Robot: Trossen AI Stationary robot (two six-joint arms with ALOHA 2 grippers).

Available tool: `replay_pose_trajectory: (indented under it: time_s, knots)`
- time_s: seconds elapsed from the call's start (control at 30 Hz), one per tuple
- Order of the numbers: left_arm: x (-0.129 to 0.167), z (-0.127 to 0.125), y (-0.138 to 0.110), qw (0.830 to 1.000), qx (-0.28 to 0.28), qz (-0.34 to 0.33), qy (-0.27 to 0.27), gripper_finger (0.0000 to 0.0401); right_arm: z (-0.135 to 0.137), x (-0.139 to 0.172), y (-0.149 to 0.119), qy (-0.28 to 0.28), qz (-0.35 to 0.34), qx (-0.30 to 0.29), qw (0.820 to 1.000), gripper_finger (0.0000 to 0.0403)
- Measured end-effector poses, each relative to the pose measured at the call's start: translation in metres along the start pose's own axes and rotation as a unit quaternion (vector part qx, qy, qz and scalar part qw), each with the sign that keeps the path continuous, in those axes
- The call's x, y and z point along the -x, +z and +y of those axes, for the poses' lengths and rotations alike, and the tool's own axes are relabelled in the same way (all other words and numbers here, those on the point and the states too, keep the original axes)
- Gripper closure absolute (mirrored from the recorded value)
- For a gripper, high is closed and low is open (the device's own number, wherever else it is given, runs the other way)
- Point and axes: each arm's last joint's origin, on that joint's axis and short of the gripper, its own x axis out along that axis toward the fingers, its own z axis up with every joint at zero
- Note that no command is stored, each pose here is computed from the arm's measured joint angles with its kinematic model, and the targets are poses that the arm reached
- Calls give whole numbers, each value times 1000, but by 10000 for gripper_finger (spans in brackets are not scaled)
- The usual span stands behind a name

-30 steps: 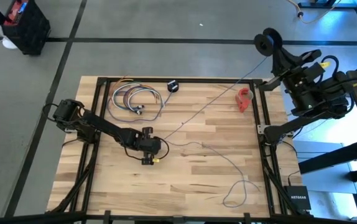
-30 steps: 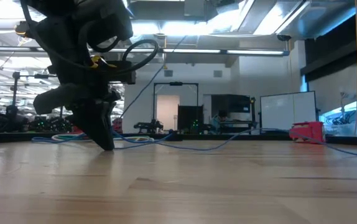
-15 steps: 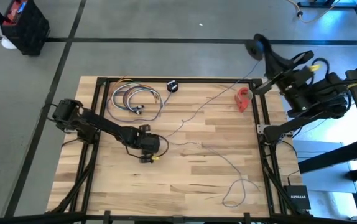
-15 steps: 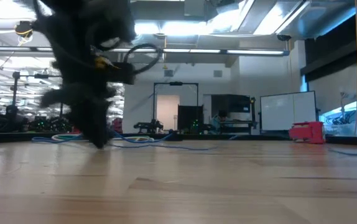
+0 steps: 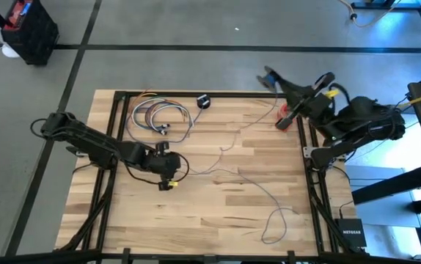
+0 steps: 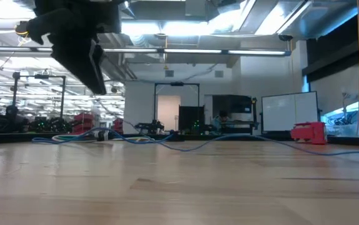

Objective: Coil cords
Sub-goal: Coil the blue wire onto the black spool

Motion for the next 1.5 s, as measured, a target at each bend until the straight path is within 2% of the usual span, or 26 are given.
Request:
replay_pose_trajectory:
  time_s: [0.07,0.17,0.3,0.4,0.53,0.67,0.8,0.9,0.97,1.1,1.17,1.23,1.3,1.37,1.5]
  knots:
    - [1,1,-2,1000,4,8,5,254,6,-1,-3,13,10,0,1000,397]
    - [-7,1,-7,999,39,22,7,256,10,-2,-6,24,17,-1,1000,397]
    - [-16,4,-17,992,62,106,-38,257,13,-3,-6,26,17,-13,999,397]
    - [-16,5,-23,986,84,141,-36,257,15,-4,-7,29,20,-9,999,397]
    - [-15,5,-23,988,54,137,-37,258,20,-6,-9,32,23,-4,999,397]
    - [-16,-3,-4,999,5,19,-29,258,25,-8,-10,39,23,2,999,397]
    - [-12,-13,21,989,-19,-105,-98,258,30,-10,-11,46,22,5,999,397]
    - [-11,-12,27,979,-4,-117,-165,256,31,-10,-11,44,25,6,999,397]
    - [-12,-9,28,978,10,-109,-178,248,32,-10,-12,45,28,8,999,397]
    - [-15,-2,26,982,14,-95,-164,227,34,-10,-13,65,24,-5,998,397]
    - [-16,4,29,984,14,-107,-145,219,38,-10,-15,81,26,-4,996,397]
    - [-16,7,36,982,5,-146,-116,218,42,-10,-18,111,24,2,994,397]
    - [-13,8,45,976,-12,-202,-85,220,47,-9,-21,153,22,-4,988,397]
    - [-7,8,56,961,-32,-265,-69,223,51,-8,-24,190,25,-18,981,397]
    - [8,9,76,918,-64,-388,-49,228,59,-6,-34,208,32,-25,977,397]
